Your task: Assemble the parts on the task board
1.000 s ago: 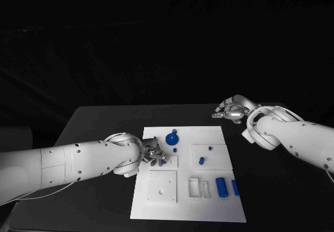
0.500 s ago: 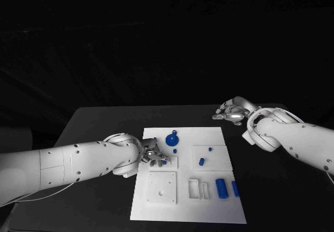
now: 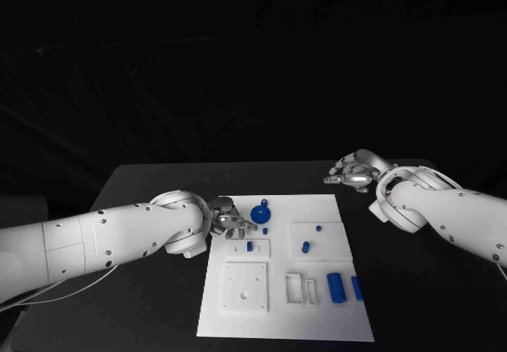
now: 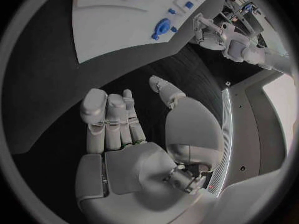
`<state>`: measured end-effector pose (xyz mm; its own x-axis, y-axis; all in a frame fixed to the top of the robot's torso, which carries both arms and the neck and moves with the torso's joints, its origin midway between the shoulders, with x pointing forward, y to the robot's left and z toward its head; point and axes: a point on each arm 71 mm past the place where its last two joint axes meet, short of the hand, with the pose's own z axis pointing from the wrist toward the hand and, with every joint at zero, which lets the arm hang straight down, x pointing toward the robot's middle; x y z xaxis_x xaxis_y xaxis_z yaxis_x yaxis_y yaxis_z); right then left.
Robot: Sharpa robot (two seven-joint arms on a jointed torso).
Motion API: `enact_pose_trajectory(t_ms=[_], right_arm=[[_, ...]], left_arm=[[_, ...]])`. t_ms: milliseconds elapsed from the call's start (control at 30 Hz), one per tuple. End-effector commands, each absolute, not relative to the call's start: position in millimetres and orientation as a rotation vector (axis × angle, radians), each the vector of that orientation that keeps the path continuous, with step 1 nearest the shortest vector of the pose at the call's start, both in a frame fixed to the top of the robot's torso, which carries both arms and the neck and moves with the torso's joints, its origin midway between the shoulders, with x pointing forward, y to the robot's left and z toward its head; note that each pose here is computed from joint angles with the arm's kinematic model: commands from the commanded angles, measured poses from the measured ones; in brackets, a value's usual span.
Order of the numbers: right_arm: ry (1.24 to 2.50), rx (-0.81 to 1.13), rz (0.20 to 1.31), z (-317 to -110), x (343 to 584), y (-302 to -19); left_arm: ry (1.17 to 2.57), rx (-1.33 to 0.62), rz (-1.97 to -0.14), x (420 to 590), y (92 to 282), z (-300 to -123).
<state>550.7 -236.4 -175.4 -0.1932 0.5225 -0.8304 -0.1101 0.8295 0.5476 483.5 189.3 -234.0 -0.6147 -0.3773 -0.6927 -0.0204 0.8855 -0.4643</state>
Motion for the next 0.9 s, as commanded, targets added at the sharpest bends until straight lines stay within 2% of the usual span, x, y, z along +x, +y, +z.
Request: enact_pose_trajectory(t_ms=[33, 167, 400, 667, 900], right_arm=[[1.678, 0.324, 0.591, -175.6, 551.4, -238.1], [1.676, 0.327, 0.586, -175.9, 552.6, -239.9], [1.675, 0.328, 0.586, -176.0, 553.5, -240.1], [1.675, 0.326, 0.59, -175.8, 553.1, -238.3], [1.675, 0.324, 0.594, -175.4, 552.3, -237.1]], left_arm=[[2.225, -0.327, -0.547, 489.2, 195.5, -225.4], [2.2, -0.393, -0.514, 513.5, 214.0, -206.7], [2.207, -0.427, -0.455, 540.2, 227.5, -197.0], [2.253, -0.402, -0.373, 556.8, 231.5, -195.3], [2.313, -0.338, -0.285, 568.6, 226.5, -199.8]])
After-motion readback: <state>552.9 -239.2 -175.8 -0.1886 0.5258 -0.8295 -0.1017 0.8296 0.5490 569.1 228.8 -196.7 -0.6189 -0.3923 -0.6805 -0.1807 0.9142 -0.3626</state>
